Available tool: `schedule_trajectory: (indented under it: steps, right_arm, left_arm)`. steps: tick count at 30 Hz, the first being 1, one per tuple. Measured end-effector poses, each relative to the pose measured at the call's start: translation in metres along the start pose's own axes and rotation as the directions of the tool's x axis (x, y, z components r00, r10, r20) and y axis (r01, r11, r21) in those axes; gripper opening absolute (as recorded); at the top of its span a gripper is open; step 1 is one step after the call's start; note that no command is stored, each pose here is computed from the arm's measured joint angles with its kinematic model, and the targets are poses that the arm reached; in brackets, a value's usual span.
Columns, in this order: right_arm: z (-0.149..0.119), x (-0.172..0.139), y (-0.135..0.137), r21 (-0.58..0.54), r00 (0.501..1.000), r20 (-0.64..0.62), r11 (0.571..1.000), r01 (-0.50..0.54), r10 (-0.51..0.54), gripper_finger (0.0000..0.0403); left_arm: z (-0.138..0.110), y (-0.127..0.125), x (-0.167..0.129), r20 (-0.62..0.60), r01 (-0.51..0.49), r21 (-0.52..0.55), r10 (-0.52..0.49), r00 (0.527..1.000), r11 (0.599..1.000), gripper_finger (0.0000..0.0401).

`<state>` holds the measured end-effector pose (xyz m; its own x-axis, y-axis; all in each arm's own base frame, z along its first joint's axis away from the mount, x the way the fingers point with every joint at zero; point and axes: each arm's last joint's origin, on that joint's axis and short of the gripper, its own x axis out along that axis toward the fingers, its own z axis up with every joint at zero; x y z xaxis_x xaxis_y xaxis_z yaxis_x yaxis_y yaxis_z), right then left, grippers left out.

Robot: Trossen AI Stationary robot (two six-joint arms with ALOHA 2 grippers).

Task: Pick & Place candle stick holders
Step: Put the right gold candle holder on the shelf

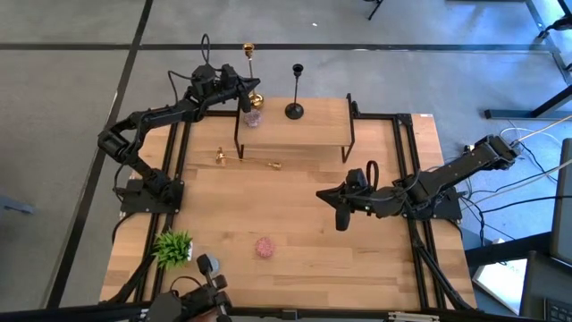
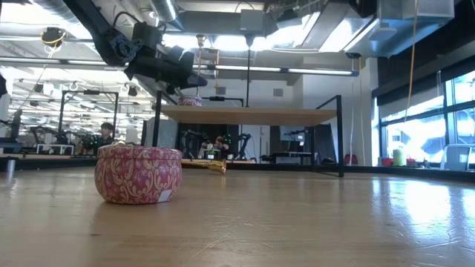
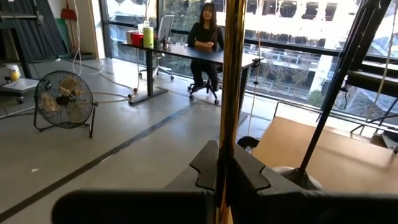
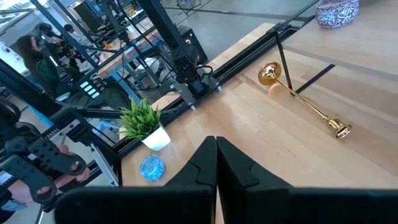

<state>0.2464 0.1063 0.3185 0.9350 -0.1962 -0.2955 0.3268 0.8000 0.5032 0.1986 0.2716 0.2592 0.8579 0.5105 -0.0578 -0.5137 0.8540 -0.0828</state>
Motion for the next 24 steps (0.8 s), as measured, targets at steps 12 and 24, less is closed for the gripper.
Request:
schedule_trajectory:
  steps: [12,24]
  right_arm:
    - [0.0001,0.0001,-0.0001,0.000,1.000,0.000,1.000,0.000,0.000,0.0001]
    - [0.0002,0.0001,-0.0002,0.000,1.000,0.002,1.000,0.002,-0.002,0.0001]
  left_arm:
    - [-0.0062,0.0007,-0.0007,-0.063,-0.012,-0.015,0.011,0.998,1.000,0.0021]
    - [-0.0041,0.0001,-0.0022,-0.062,-0.025,-0.056,0.022,0.998,0.998,0.0032]
